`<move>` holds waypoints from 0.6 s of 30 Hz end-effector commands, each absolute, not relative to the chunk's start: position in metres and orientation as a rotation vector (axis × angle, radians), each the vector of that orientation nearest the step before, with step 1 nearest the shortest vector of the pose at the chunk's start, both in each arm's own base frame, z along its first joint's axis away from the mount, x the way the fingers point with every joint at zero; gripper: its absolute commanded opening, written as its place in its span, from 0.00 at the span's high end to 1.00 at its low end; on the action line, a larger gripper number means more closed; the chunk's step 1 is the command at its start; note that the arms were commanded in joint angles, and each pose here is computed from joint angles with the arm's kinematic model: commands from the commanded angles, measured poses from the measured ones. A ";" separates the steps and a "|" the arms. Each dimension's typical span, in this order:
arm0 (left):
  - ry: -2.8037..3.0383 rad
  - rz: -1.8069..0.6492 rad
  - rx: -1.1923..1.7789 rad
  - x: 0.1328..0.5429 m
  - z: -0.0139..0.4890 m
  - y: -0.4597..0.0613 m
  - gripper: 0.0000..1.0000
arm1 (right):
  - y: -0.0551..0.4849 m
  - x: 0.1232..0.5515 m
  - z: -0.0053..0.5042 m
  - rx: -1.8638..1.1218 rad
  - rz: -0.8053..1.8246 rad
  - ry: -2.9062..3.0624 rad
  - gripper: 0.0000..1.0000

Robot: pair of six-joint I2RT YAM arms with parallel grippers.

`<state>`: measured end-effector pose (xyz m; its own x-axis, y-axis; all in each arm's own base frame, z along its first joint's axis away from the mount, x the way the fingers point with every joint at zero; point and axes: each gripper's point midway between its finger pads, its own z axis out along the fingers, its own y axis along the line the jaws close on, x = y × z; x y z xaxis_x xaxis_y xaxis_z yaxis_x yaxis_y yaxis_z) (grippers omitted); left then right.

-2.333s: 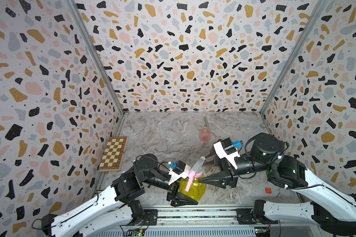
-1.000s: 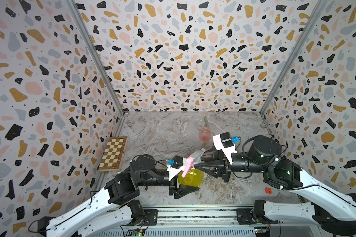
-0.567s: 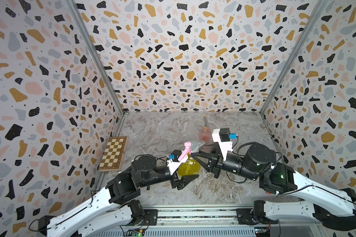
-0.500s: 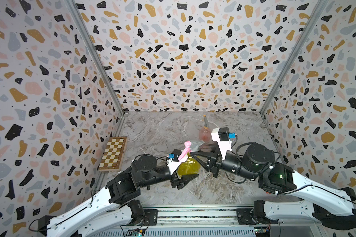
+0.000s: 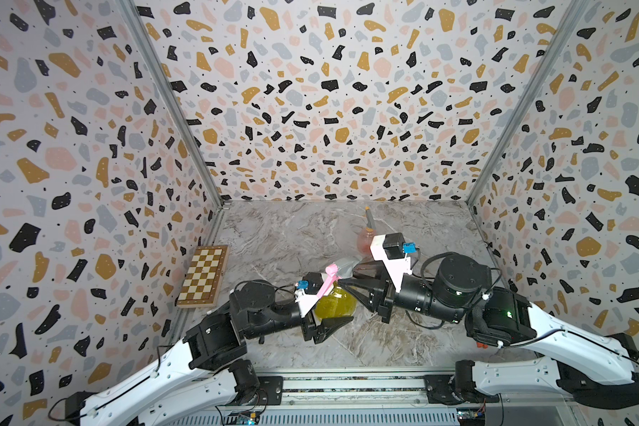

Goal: Attach spray nozzles to spray bottles
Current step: Screw the spray nozzle on the spray bottle.

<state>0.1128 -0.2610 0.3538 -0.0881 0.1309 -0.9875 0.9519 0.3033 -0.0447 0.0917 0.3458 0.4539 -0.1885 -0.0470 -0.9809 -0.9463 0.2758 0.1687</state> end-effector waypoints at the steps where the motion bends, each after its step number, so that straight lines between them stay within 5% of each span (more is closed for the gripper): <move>1: 1.177 -0.988 0.894 0.109 0.446 -0.246 1.00 | 0.356 0.063 0.365 -1.298 1.001 1.727 0.77; 9: 1.191 -0.944 0.915 0.113 0.445 -0.248 1.00 | 0.362 0.072 0.336 -1.271 0.824 1.889 0.76; 18: 1.204 -0.990 0.978 0.103 0.435 -0.252 1.00 | 0.353 0.075 0.404 -1.162 0.903 1.681 0.66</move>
